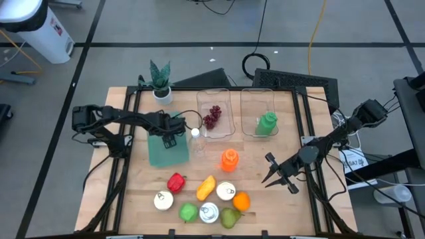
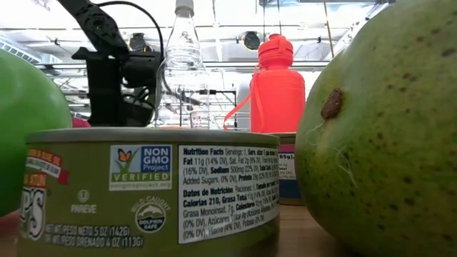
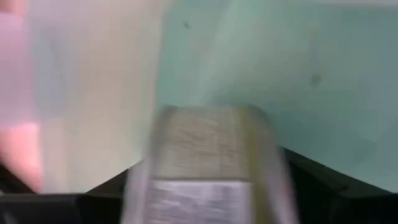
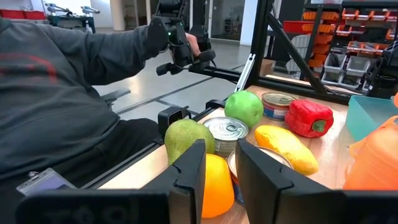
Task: Pick & Place Food Item
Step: Put the right green tuna can into the blue bin
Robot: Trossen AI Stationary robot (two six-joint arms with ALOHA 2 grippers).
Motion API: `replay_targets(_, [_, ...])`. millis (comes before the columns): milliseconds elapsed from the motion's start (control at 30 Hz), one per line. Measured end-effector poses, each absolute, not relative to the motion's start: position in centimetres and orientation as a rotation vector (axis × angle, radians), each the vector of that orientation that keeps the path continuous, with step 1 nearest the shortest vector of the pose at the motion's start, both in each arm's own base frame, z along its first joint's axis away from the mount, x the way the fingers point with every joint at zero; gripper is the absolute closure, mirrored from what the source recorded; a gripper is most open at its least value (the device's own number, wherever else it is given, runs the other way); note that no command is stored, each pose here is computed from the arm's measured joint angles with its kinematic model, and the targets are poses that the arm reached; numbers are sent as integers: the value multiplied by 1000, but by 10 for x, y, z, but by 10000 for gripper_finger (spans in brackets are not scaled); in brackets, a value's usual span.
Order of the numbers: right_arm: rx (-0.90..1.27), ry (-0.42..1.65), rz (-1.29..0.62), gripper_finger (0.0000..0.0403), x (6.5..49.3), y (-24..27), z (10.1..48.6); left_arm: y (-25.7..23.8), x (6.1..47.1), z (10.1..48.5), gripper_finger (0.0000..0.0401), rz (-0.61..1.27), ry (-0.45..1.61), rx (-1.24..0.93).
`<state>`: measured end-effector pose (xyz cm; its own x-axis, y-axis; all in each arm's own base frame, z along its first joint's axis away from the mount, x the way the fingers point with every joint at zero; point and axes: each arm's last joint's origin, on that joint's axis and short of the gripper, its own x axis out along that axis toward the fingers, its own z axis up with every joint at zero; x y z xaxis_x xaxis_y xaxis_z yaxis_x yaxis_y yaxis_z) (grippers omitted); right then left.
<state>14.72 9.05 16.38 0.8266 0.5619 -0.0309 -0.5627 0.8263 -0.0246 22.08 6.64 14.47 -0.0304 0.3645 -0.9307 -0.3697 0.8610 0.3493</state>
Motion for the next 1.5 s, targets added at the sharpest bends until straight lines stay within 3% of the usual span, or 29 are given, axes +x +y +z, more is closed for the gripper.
replay_targets(400, [-33,25,597,328,147,91,164,63,218,159,137,654,1579,-35])
replay_targets(967, [-35,30,597,328,147,91,163,41,219,158,137,492,1631,-45])
replay_targets(1500, [-37,30,597,328,147,91,163,31,214,163,137,518,1647,-88])
